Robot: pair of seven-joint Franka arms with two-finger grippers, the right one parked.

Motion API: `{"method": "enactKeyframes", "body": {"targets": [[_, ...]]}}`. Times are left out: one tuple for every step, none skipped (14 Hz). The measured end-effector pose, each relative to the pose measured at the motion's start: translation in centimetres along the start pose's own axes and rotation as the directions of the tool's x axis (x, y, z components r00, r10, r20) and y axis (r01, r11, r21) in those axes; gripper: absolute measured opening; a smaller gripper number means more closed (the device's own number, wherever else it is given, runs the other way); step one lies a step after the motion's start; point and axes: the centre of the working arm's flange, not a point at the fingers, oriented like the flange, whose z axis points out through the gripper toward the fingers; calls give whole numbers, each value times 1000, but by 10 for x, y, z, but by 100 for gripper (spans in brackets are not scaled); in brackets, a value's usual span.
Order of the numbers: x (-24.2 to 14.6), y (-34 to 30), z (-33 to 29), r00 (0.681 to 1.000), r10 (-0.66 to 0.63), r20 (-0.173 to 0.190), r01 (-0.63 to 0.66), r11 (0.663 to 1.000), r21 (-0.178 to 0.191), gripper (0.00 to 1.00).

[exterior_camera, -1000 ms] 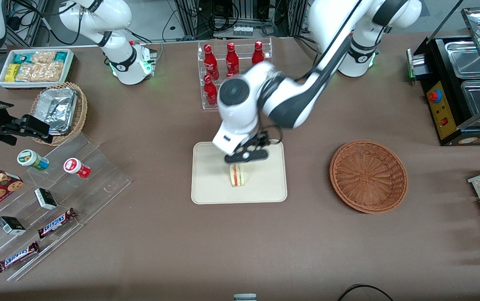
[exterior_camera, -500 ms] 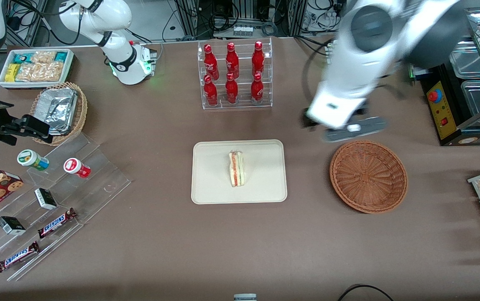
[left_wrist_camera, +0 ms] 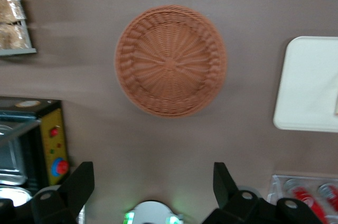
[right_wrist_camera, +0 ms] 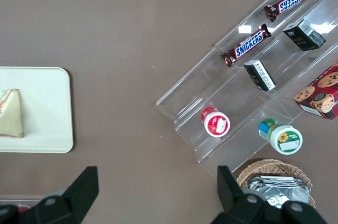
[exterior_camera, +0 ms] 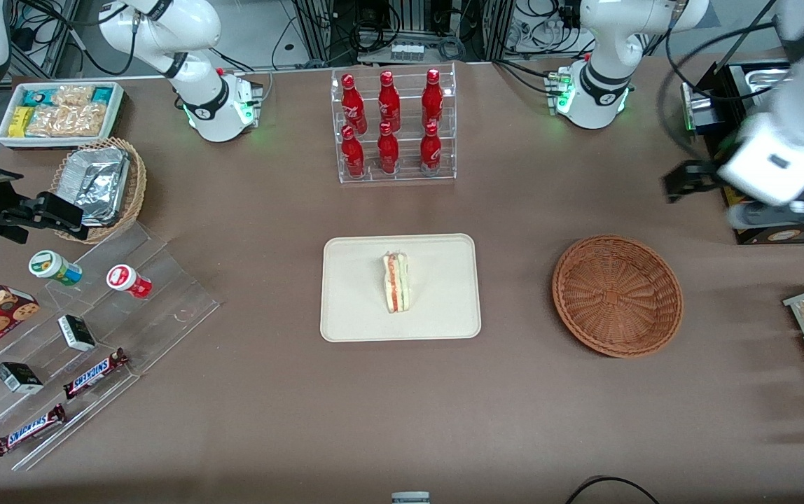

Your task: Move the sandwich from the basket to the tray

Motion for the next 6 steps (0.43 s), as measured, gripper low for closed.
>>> {"method": "enactKeyframes", "body": {"targets": [[-1,-23,1,1000,19,4,-19,1000,-5,100],[-3,-39,1,999,33,5,-33,999,-12,100],[-6,-46,0,999,38,3,-38,999,-22,100],[-8,-45,-1,999,43,2,-43,998,-36,100],[-9,-40,-1,999,52,2,-52,997,-50,100],[-9,-33,-2,998,64,1,-64,996,-58,100]]}}
